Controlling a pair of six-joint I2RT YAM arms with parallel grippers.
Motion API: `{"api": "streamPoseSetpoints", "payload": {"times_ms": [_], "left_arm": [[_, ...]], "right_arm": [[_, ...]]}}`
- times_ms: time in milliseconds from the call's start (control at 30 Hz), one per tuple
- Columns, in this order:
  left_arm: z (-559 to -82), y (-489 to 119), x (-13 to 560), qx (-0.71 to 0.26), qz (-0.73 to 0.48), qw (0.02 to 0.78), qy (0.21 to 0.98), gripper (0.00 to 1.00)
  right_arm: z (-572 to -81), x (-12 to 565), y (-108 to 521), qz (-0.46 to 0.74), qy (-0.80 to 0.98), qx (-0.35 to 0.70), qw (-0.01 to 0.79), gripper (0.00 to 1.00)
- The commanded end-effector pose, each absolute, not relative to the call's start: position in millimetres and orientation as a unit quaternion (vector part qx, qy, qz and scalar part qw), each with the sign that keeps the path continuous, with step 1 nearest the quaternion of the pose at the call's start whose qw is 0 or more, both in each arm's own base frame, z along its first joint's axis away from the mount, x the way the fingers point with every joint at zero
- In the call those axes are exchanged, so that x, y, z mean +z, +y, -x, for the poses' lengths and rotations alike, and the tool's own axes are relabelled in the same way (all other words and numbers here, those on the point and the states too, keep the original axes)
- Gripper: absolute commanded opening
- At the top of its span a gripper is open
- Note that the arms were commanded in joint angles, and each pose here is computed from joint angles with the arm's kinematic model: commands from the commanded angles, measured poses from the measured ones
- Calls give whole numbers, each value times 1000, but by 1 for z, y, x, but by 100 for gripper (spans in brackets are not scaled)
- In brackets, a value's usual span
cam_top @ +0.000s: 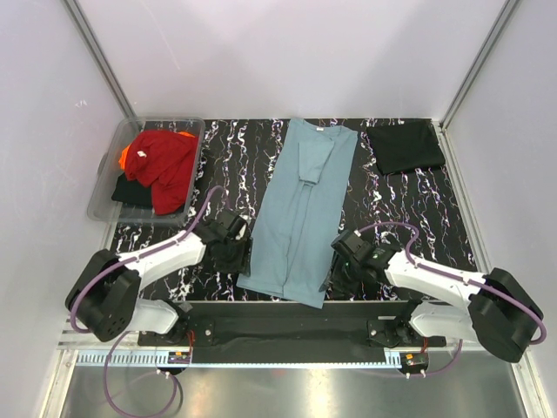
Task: Fold and stack the t-shirts
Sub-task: Fold the tshirt
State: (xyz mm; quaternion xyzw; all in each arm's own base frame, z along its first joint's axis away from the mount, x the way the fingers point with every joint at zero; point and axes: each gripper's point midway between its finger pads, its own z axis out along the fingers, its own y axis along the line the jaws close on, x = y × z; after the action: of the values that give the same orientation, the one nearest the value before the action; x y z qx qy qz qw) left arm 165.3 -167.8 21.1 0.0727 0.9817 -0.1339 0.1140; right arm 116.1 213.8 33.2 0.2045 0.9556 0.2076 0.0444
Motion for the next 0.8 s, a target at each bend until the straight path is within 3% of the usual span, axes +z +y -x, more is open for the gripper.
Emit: {"api": "streamPoseSetpoints", "payload": {"times_ms": [0,467,567,633,767], "left_arm": [[-178,-182,20,-160,-58,131,977,54],[-170,-179,11,-157,-52,122,979,15],[-171,-175,12,-138,-52,127,981,17],[-171,-174,15,-125,-59,129,982,39],[-167,-181,19,-137,-68,123,981,42]], "right_arm": [[-122,30,215,-236,947,207,63,45],[-97,11,223,-218,956,189,54,45],[-95,9,225,-218,955,191,56,45],[-96,8,225,-216,956,190,61,45],[-99,12,227,-217,953,198,69,38]]}}
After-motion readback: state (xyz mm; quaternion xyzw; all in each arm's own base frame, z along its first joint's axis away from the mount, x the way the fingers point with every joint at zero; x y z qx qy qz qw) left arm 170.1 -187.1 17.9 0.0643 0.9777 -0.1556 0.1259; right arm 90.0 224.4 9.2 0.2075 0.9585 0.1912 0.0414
